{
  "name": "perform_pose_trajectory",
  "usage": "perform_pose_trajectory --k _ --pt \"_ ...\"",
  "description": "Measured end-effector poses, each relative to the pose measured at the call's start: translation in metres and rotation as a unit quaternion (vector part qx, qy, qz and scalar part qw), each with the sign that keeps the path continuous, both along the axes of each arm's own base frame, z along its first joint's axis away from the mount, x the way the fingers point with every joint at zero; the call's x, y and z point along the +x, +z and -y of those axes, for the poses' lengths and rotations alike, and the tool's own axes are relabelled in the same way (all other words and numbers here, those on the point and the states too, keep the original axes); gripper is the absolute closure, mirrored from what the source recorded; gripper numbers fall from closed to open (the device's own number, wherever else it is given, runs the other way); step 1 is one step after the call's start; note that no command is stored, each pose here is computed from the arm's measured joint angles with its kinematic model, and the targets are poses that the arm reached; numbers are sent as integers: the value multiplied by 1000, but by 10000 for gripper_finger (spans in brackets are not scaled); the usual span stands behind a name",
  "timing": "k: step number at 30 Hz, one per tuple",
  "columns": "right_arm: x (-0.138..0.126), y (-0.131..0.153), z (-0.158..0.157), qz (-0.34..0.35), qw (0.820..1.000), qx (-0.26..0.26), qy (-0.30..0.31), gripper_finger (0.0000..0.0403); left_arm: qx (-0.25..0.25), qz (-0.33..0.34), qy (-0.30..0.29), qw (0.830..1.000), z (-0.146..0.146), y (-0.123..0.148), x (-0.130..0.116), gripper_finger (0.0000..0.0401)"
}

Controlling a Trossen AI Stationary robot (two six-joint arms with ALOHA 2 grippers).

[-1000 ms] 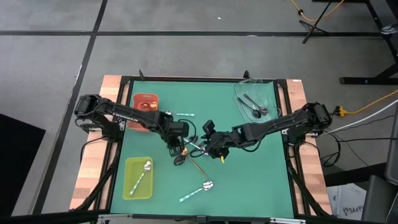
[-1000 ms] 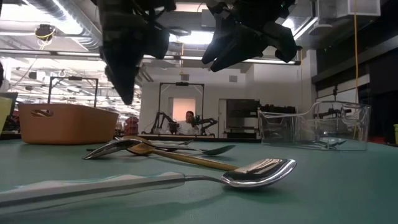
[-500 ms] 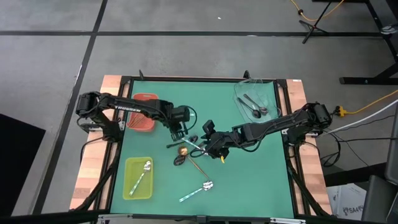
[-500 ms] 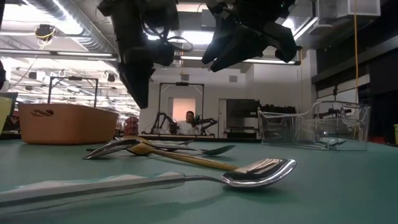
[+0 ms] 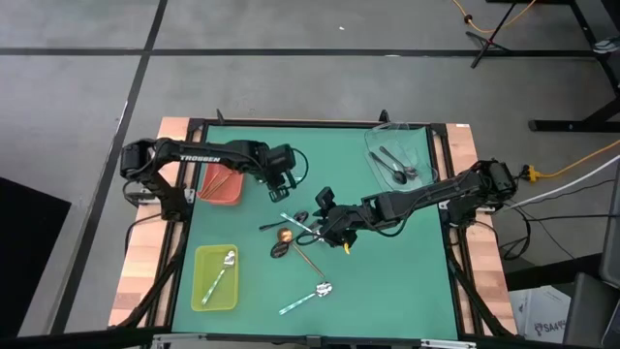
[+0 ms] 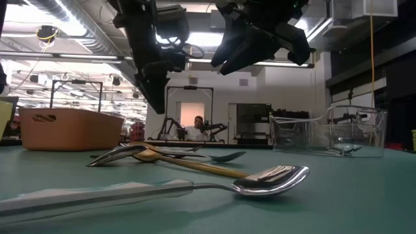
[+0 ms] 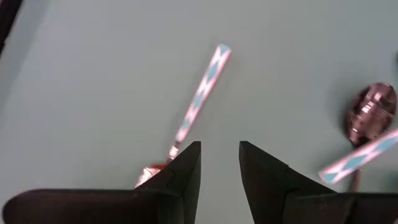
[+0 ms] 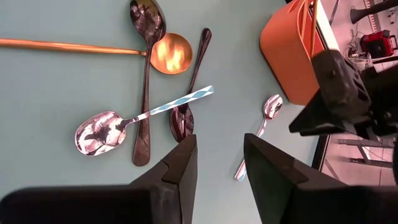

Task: Sort silverware by color (type)
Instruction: Put the blue patterned spoon into the yellow bin

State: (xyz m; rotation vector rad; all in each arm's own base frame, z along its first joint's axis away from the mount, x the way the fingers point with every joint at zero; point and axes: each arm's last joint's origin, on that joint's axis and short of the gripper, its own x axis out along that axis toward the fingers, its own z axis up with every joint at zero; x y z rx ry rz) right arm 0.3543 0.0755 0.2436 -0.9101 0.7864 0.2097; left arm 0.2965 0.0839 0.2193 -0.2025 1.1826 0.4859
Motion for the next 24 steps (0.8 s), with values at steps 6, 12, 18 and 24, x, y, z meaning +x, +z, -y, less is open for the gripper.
perform_pose_trajectory --k 6,12,18,24 --pt "0 0 0 0 1000 0 0 279 2 0 24 1000 -17 0 -5 298" --pt "0 0 0 0 1000 0 0 279 8 -6 30 999 -33 0 -11 298" --pt "0 0 0 0 1000 0 0 279 9 -3 50 999 -44 0 -15 298" --pt "0 0 0 0 1000 0 0 279 7 7 50 999 -46 1 -14 298"
